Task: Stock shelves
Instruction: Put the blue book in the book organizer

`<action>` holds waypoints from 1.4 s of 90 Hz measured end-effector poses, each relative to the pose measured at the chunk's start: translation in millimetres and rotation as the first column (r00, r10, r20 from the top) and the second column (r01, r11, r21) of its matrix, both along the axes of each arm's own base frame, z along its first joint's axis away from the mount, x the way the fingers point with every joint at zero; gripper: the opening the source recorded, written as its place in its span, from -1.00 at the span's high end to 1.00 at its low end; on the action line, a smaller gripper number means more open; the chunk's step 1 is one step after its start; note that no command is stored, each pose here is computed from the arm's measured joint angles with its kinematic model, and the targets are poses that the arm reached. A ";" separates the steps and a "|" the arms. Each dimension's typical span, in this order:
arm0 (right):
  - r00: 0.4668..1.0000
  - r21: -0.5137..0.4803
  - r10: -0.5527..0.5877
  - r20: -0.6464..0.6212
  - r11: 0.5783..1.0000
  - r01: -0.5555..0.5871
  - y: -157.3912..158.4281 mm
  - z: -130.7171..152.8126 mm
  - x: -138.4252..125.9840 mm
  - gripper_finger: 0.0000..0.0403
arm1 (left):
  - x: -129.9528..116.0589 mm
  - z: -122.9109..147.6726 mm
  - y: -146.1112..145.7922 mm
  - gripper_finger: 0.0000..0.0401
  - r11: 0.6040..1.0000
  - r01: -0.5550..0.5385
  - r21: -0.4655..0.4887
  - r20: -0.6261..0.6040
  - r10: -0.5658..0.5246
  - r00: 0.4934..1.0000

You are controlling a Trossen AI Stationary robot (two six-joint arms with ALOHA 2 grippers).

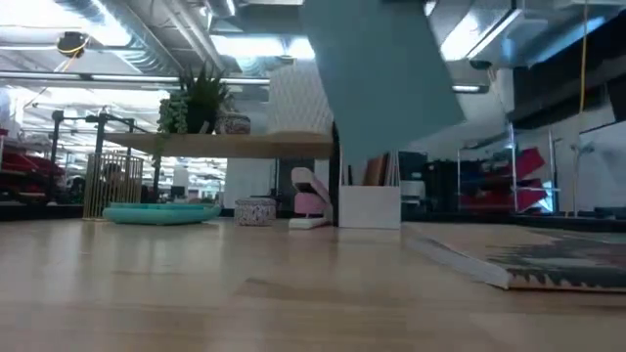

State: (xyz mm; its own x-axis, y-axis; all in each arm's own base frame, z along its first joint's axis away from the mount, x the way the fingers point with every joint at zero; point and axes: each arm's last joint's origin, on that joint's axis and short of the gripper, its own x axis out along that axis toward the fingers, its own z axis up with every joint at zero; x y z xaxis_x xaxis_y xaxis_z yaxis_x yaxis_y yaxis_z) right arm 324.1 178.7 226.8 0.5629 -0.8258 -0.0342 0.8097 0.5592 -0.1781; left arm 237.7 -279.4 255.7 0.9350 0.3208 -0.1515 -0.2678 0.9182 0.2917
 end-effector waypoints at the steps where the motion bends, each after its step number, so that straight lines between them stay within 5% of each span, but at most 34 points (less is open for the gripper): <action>1: 1.000 0.001 -0.007 0.002 1.000 0.007 -2.3 0.4 1.2 0.99 | -0.1 -0.7 0.4 -0.17 1.000 -0.002 -0.004 -0.001 0.002 1.000; 44: 0.974 0.026 -0.224 0.040 0.974 0.223 -79.2 15.5 26.1 1.00 | -1.3 -8.7 5.9 -0.17 0.999 -0.031 -0.035 -0.020 0.030 0.999; 86: 0.985 0.059 -0.140 0.097 0.989 0.135 -47.4 42.1 19.8 1.00 | -1.2 -8.4 5.9 -0.17 0.999 -0.032 -0.038 -0.018 0.031 0.999; 126: 0.981 -0.012 -0.195 -0.007 0.981 0.195 -69.2 86.4 24.2 1.00 | -1.8 -8.5 4.8 -0.17 0.998 -0.015 -0.066 -0.022 0.013 1.000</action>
